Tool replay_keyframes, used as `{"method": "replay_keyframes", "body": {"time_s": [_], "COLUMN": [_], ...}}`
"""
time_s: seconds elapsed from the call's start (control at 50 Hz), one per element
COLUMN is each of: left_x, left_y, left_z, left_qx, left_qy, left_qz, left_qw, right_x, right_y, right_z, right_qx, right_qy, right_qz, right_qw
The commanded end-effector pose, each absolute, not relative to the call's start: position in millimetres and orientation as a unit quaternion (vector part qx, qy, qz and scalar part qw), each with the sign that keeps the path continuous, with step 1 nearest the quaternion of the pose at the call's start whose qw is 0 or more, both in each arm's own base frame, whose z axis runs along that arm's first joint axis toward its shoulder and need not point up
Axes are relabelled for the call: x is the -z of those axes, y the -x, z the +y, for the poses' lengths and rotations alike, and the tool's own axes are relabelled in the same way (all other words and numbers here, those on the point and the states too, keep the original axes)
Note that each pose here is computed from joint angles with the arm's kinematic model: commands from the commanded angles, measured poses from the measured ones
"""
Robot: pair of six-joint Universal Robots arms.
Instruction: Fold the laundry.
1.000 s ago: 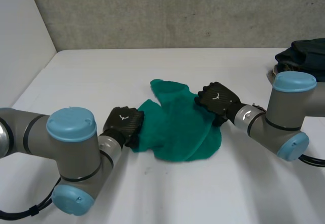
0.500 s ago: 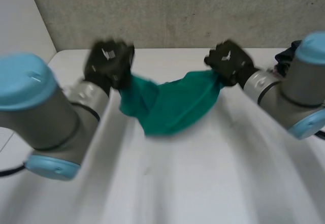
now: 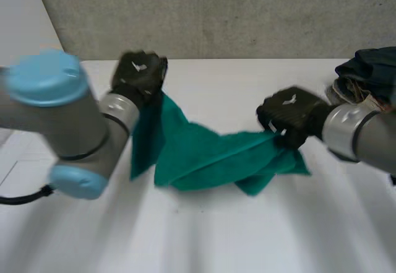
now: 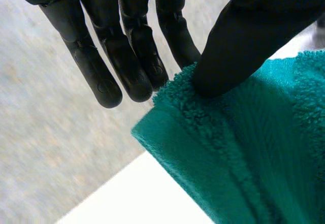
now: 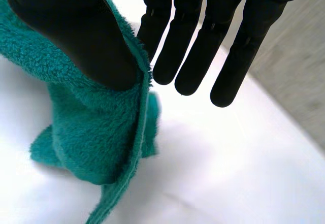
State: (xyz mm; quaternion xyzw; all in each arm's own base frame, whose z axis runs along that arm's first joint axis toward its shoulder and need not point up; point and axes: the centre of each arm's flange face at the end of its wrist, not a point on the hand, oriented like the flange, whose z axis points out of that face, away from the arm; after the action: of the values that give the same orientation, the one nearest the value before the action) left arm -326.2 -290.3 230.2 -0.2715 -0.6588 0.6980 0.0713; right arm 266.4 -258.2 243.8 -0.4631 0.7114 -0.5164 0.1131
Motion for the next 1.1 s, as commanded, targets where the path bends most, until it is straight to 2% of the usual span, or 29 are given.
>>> {"method": "replay_keyframes", "body": {"time_s": [0.02, 0.14, 0.18, 0.32, 0.4, 0.52, 0.58, 0.7, 0.82, 0.94, 1.1], "left_x": [-188, -185, -198, -223, -222, -198, -182, -138, -126, -122, -127], "left_y": [347, 342, 335, 277, 257, 243, 244, 256, 271, 295, 292], "left_z": [-331, -325, -317, -272, -234, -205, -202, -209, -228, -237, -248], "left_qx": [-0.690, -0.679, -0.681, -0.664, -0.646, -0.602, -0.577, -0.521, -0.513, -0.475, -0.481], "left_qy": [0.289, 0.292, 0.290, 0.269, 0.243, 0.185, 0.170, 0.183, 0.188, 0.183, 0.160], "left_qz": [-0.662, -0.671, -0.670, -0.697, -0.722, -0.770, -0.790, -0.825, -0.826, -0.831, -0.838], "left_qw": [0.052, 0.050, 0.048, 0.026, 0.050, 0.105, 0.119, 0.117, 0.142, 0.224, 0.201], "right_x": [-200, -198, -200, -202, -226, -248, -263, -267, -266, -265, -262], "right_y": [-283, -278, -278, -280, -287, -291, -292, -294, -294, -291, -286], "right_z": [-273, -290, -292, -283, -270, -257, -246, -232, -221, -219, -219], "right_qx": [0.511, 0.557, 0.563, 0.564, 0.587, 0.606, 0.620, 0.622, 0.618, 0.617, 0.607], "right_qy": [0.417, 0.383, 0.379, 0.384, 0.379, 0.370, 0.371, 0.378, 0.383, 0.383, 0.389], "right_qz": [0.742, 0.733, 0.730, 0.727, 0.709, 0.695, 0.681, 0.674, 0.674, 0.675, 0.682], "right_qw": [0.120, 0.077, 0.075, 0.081, 0.096, 0.113, 0.120, 0.128, 0.133, 0.132, 0.121]}}
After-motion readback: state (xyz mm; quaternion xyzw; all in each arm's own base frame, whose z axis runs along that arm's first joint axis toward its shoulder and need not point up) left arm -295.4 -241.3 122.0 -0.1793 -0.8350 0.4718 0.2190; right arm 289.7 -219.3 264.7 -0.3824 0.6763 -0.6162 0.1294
